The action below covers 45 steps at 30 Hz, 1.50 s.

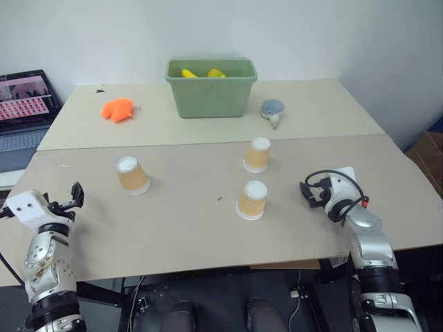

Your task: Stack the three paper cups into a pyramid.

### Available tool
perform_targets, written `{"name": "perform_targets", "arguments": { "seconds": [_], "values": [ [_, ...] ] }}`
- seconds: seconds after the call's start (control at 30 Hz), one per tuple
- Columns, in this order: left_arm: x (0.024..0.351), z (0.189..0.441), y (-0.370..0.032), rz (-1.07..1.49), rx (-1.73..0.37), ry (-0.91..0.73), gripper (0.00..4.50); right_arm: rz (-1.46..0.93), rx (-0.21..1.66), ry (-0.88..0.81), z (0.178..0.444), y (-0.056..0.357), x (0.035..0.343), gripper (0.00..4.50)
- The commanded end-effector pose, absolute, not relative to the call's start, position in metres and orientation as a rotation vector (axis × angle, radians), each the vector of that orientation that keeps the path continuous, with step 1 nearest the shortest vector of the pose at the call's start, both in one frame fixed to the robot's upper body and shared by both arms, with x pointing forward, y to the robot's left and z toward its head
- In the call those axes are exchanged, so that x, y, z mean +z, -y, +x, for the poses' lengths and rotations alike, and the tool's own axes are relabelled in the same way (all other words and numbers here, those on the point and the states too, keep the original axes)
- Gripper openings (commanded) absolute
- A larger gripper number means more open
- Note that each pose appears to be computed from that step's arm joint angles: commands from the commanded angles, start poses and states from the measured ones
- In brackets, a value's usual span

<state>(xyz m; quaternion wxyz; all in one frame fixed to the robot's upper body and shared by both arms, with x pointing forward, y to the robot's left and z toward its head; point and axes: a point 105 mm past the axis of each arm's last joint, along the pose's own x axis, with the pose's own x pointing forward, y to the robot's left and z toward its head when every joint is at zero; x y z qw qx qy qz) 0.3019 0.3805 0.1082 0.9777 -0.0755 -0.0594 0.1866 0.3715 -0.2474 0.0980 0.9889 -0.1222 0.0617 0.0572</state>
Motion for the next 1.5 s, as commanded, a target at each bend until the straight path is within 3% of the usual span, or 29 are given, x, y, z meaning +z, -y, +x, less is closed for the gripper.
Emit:
{"name": "perform_targets", "arguments": {
  "seconds": [0.03,0.17,0.33,0.53,0.63,0.83,0.9,1.2,1.5],
  "values": [
    [0.125,0.296,-0.392,-0.176,0.403,0.196,4.5,-0.254,0.126,-0.054,0.378,0.24,0.114,4.46],
    [0.152,0.294,-0.386,-0.296,0.314,0.296,4.5,-0.25,0.136,-0.06,0.379,0.236,0.11,4.46],
    [0.186,0.292,-0.305,-0.153,-0.168,0.266,4.5,-0.257,0.133,-0.079,0.38,0.24,0.106,4.46],
    [0.185,0.258,-0.214,-0.053,-0.685,0.069,4.5,-0.272,0.156,-0.089,0.379,0.25,0.109,4.46],
    [0.168,0.25,-0.198,-0.001,-0.805,-0.034,4.5,-0.274,0.279,-0.091,0.369,0.255,0.12,4.46],
    [0.15,0.259,-0.183,0.062,-0.914,-0.095,4.5,-0.25,0.88,-0.243,0.308,0.226,0.131,4.46],
    [0.148,0.261,-0.18,0.068,-0.94,-0.099,4.5,-0.255,0.998,-0.266,0.299,0.211,0.135,4.46],
    [0.145,0.26,-0.174,0.067,-0.967,-0.104,4.5,-0.346,1.074,-0.163,0.328,0.151,0.151,4.46],
    [0.145,0.259,-0.18,0.08,-0.926,-0.107,4.5,-0.346,1.137,-0.137,0.329,0.128,0.152,4.46]
  ]
}}
